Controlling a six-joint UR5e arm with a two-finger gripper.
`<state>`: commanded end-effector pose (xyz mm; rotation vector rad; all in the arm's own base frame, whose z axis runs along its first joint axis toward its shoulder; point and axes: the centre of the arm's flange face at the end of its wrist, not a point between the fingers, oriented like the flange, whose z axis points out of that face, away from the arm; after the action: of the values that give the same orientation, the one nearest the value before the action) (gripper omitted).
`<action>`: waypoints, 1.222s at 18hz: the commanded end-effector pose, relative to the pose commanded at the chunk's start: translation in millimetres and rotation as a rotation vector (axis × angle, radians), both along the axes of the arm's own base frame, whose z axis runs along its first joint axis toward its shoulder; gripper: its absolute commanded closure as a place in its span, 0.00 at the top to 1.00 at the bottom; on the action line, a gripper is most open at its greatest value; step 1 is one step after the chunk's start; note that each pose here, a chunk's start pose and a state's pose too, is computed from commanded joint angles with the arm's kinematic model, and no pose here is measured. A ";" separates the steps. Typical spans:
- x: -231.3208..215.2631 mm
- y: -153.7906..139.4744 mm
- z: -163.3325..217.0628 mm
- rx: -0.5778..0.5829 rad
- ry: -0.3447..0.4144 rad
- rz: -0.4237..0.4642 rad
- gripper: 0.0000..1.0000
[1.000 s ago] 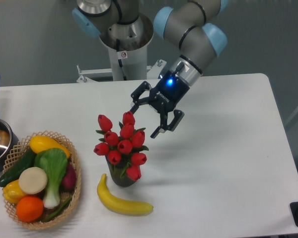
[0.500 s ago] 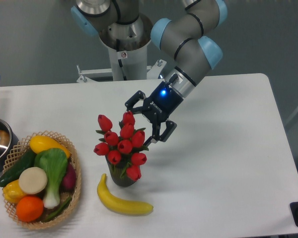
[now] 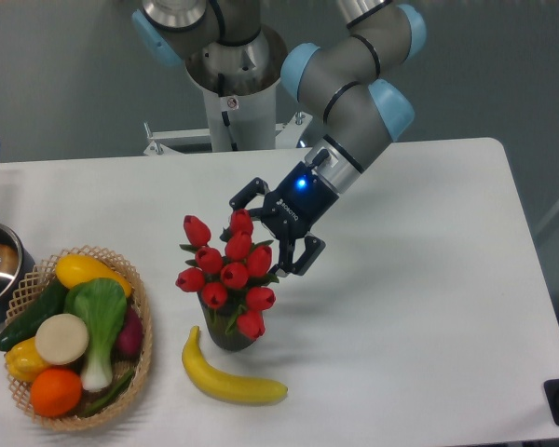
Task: Pick up the flowers from the vase
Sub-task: 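Lower the gripper around the tulip stems above the vase rim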
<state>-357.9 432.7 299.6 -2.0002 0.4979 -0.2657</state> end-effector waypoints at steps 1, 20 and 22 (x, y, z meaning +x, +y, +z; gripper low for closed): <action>1.2 4.7 -3.0 -0.002 -0.004 -0.009 1.00; 7.2 26.3 -4.0 -0.002 0.000 -0.049 1.00; 8.1 27.6 -4.3 -0.003 0.002 -0.053 1.00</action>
<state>-349.8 460.2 295.3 -1.9918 0.5523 -0.2975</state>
